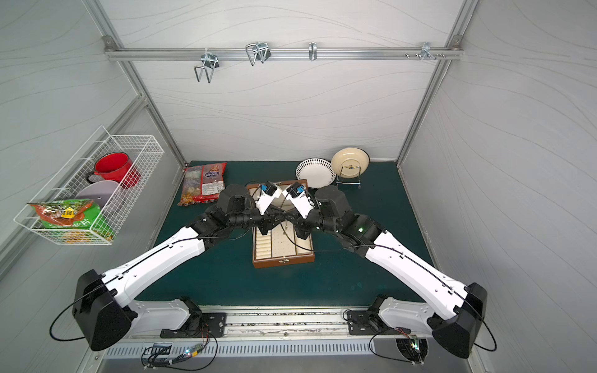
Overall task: Put jewelry chain into jewelry box
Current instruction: Hang the necklace on the jewelry box clasp.
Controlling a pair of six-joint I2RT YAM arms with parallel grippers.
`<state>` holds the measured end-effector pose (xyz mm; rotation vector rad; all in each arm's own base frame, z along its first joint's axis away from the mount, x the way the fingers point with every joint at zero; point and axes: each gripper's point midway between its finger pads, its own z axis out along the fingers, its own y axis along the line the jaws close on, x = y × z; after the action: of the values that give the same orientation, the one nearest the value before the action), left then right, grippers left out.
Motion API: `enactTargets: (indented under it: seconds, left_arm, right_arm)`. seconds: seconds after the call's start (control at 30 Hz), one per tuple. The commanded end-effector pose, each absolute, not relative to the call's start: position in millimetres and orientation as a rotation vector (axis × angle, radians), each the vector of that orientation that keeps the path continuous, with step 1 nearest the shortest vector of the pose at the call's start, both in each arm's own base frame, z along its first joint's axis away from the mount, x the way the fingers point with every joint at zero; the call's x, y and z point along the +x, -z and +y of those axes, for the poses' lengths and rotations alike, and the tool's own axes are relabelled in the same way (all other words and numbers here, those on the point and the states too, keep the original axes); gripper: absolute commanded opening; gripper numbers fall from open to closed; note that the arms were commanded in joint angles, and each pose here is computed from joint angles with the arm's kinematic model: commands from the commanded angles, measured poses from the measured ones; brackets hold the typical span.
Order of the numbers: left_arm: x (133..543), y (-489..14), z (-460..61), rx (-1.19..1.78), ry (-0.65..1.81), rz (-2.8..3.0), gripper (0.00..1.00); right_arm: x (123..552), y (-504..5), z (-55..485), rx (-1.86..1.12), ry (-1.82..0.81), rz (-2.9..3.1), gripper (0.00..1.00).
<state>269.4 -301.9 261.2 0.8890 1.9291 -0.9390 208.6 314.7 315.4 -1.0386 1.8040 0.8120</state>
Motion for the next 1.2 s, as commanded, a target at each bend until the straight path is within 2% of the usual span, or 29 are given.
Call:
enactTargets:
  seconds: [0.0,0.13,0.17,0.63,1.17]
  left_arm:
    - [274,-274,-308,0.893,0.962,1.861,0.15]
    - [274,-275,-308,0.891,0.964,1.859,0.01]
    - [275,-275,-308,0.890,0.962,1.858,0.00]
    - [284,-266,-282,0.851,0.749,1.924,0.00]
    - [324,-249,-274,0.823,0.535,2.030,0.00]
  right_arm:
    - [208,-329,309,-1.007,-0.811,1.787,0.00]
    - [208,-330,308,-1.004,-0.811,1.785,0.00]
    - [209,-330,308,-1.003,-0.810,1.785,0.00]
    - [222,-306,296,-0.965,-0.802,1.831,0.00]
    - [269,-274,302,-0.911,-0.799,1.866,0.00]
